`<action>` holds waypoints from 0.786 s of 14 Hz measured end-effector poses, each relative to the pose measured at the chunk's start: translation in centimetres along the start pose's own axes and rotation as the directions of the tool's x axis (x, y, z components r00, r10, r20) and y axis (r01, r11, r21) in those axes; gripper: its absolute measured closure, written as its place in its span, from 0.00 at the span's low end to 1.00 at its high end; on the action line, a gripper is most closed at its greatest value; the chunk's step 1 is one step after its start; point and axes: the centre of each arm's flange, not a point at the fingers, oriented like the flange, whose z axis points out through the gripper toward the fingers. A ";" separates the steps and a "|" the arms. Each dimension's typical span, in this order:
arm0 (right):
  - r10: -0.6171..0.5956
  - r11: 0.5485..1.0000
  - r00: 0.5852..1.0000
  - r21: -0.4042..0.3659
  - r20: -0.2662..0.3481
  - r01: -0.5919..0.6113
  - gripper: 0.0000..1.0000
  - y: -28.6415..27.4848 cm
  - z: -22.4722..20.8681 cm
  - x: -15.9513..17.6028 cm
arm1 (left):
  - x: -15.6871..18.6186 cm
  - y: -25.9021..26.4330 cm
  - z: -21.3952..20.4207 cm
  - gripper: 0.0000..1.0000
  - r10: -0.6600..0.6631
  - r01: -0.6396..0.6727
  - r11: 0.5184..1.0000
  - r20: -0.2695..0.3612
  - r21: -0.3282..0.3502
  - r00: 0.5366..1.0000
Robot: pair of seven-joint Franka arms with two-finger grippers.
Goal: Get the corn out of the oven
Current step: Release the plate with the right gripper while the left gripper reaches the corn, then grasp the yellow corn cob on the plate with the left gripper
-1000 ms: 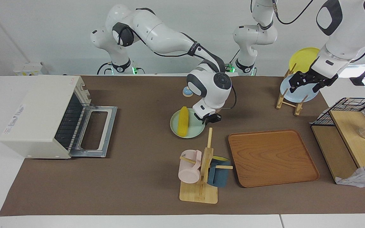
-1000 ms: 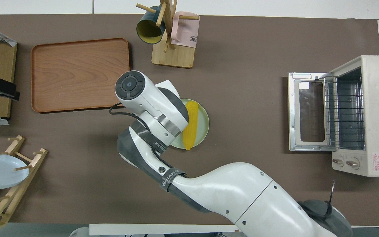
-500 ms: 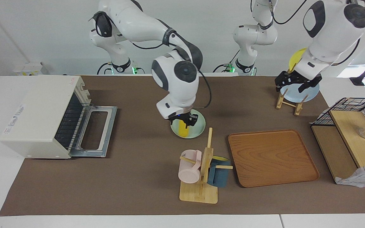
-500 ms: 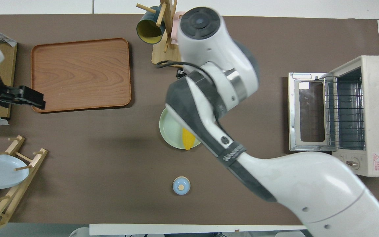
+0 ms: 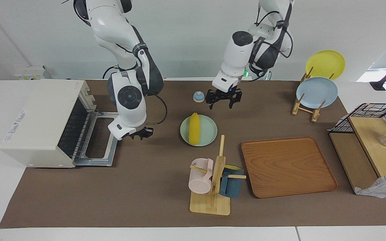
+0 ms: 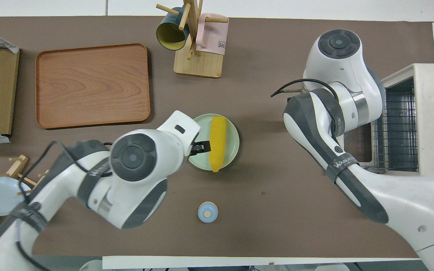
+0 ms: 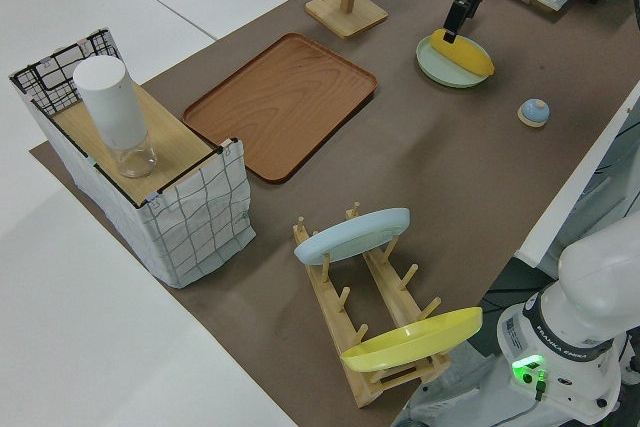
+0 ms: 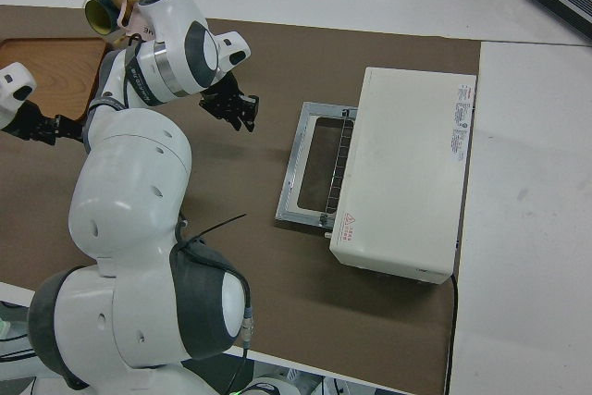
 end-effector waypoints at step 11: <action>-0.020 0.999 1.000 -0.048 -0.012 0.020 0.87 2.6 4.9 -0.4 | 0.8 4.0 8.0 0.44 -0.108 0.105 0.993 -0.044 -0.051 0.993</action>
